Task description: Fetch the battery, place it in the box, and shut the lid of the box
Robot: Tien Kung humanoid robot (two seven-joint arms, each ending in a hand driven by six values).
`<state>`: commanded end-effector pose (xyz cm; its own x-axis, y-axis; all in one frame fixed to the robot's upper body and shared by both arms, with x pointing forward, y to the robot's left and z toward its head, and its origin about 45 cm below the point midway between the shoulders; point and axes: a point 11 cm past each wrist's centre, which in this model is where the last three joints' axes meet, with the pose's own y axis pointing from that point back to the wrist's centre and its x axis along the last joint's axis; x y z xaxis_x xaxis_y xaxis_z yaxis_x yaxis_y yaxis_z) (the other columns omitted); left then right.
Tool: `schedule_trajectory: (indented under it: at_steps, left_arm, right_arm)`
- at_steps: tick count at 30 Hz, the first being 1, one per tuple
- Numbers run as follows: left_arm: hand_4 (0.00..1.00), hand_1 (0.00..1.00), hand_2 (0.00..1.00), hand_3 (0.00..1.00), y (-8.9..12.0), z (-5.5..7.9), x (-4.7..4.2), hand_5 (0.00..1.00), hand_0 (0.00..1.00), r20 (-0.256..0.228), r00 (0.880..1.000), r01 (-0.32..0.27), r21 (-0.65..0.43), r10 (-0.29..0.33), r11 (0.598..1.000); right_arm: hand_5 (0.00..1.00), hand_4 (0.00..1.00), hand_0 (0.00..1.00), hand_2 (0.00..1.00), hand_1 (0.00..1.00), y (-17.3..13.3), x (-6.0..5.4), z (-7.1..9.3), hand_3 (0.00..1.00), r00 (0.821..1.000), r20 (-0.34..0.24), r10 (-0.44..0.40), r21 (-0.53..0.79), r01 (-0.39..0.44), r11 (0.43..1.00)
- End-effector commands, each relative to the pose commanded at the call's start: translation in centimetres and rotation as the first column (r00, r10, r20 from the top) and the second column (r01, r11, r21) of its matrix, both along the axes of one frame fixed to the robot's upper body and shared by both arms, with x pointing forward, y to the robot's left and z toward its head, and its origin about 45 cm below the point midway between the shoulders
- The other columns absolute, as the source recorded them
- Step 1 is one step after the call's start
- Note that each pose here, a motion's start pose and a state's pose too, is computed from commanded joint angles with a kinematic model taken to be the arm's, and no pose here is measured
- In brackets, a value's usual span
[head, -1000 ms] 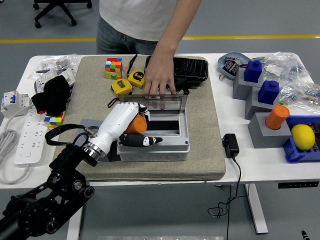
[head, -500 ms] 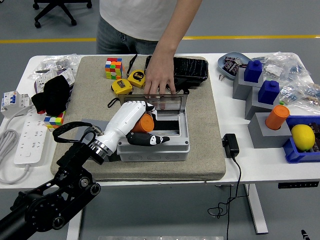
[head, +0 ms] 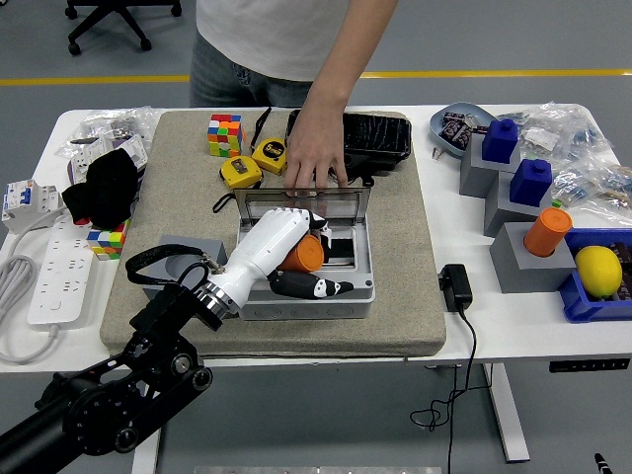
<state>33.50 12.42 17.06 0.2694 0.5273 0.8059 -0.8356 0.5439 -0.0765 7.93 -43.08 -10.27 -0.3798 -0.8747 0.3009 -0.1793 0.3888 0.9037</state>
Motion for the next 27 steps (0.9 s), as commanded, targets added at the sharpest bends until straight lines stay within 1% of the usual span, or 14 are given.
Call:
schedule_trajectory:
  at_steps: [9, 13, 19, 27]
  left_arm:
    - [0.998, 0.002, 0.003, 0.009, 0.5, -0.9, 1.21, 0.013, 0.043, -0.01, 0.999, -0.032, 0.013, 0.032, 0.999]
    - [0.998, 0.002, 0.003, 0.009, 0.7, -1.1, 1.48, 0.023, 0.043, -0.008, 0.999, -0.041, 0.02, 0.041, 0.999]
    - [0.998, 0.002, 0.004, 0.01, 0.7, -0.5, 1.77, 0.032, 0.043, 0.008, 0.999, -0.042, 0.016, 0.042, 0.999]
    - [0.998, 0.002, 0.004, 0.01, 0.3, 0.0, 2.04, 0.044, 0.045, 0.023, 0.999, -0.037, 0.006, 0.037, 0.999]
  right_arm:
    - [0.998, 0.998, 0.755, 0.687, 0.676, 0.0, 0.1, 0.0, 0.731, 1.0, 0.0, 0.003, -0.001, -0.003, 1.0]
    - [0.998, 0.998, 0.755, 0.687, 0.676, 0.0, 0.2, 0.0, 0.731, 1.0, 0.002, 0.003, 0.0, -0.003, 1.0]
    - [0.998, 0.998, 0.755, 0.688, 0.675, 0.0, 0.1, 0.0, 0.731, 1.0, -0.001, 0.001, -0.001, -0.001, 1.0]
    - [0.998, 0.998, 0.755, 0.687, 0.676, 0.0, 0.2, 0.0, 0.731, 1.0, 0.004, 0.002, 0.0, -0.002, 1.0]
